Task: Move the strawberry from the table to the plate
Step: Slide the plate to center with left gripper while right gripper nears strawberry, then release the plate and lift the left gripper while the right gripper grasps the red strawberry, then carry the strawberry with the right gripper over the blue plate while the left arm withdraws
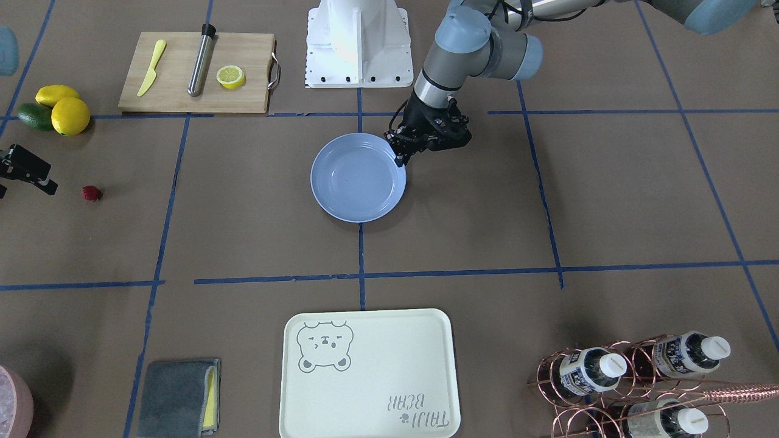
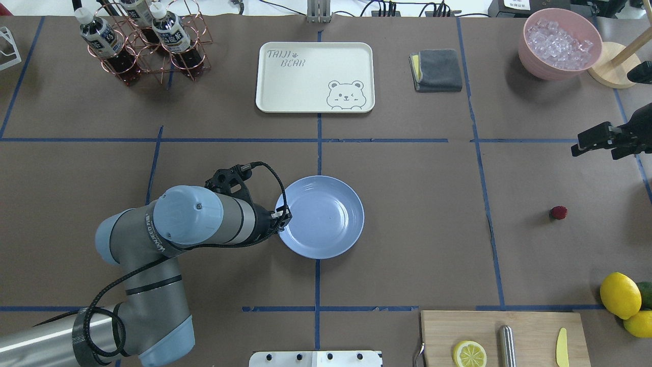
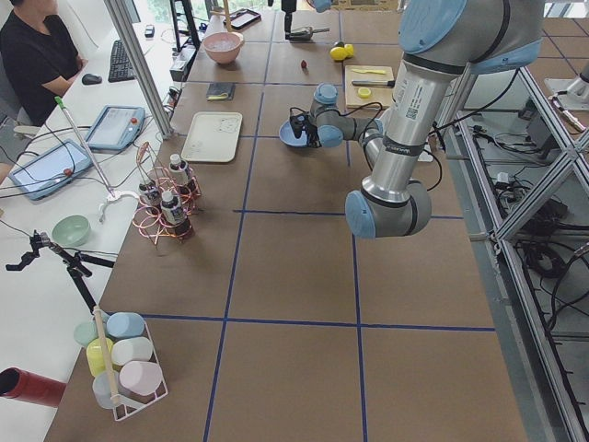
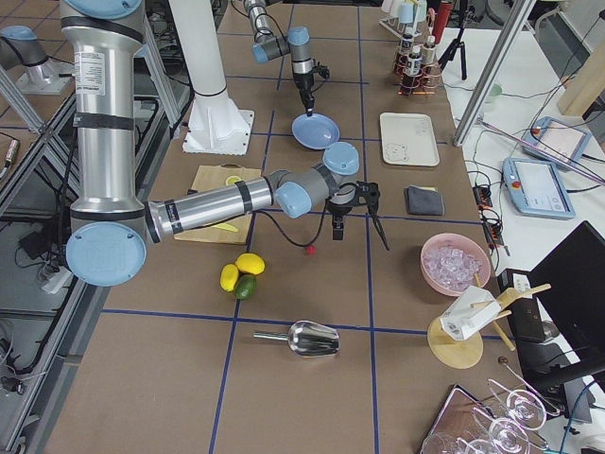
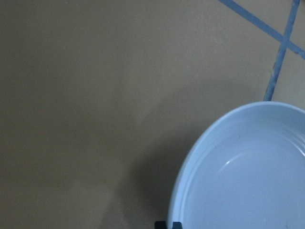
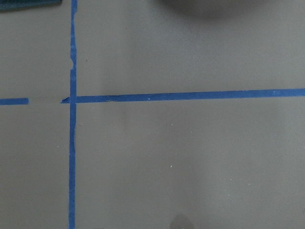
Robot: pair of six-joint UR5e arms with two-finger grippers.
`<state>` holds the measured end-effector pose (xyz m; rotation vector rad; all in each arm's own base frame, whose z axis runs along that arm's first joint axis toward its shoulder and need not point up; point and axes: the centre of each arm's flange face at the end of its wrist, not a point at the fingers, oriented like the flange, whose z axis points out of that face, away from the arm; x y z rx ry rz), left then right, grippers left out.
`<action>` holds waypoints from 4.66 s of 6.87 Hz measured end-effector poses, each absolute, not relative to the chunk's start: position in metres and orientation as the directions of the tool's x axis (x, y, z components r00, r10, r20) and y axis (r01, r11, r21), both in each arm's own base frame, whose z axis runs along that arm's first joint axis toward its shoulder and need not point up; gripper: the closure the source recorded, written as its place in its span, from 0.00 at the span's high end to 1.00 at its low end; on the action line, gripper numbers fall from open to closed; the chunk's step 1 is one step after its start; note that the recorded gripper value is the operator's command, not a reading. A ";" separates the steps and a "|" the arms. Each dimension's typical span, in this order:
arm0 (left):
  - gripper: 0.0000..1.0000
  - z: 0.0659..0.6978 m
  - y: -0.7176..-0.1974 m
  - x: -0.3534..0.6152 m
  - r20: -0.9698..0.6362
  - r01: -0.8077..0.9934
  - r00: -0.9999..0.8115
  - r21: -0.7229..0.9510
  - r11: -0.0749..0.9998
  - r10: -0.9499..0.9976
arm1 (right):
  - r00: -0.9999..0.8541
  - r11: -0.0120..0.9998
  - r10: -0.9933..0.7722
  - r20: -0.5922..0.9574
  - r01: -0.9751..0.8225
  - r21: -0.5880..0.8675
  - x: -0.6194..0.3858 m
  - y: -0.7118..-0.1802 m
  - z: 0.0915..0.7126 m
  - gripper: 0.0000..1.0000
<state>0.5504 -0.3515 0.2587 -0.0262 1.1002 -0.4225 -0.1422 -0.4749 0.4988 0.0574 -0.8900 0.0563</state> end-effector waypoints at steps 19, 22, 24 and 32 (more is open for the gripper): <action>1.00 0.237 -0.436 0.426 -0.865 0.362 0.463 -0.012 0.932 -0.191 | 0.671 0.991 -0.085 0.737 -0.022 0.135 -0.257 -0.398 0.536 0.00; 1.00 0.256 -0.460 0.395 -0.833 0.282 0.549 0.105 0.954 -0.071 | 0.623 0.990 -0.074 0.779 -0.046 0.131 -0.309 -0.442 0.431 0.00; 1.00 0.286 -0.482 0.360 -0.784 0.220 0.621 0.178 0.959 0.003 | 0.596 0.997 -0.007 0.803 -0.053 0.048 -0.388 -0.445 0.333 0.00; 1.00 0.428 -0.534 0.182 -0.628 -0.019 0.742 0.331 0.943 0.235 | 0.693 0.997 0.057 0.719 -0.079 -0.003 -0.628 -0.391 0.183 0.00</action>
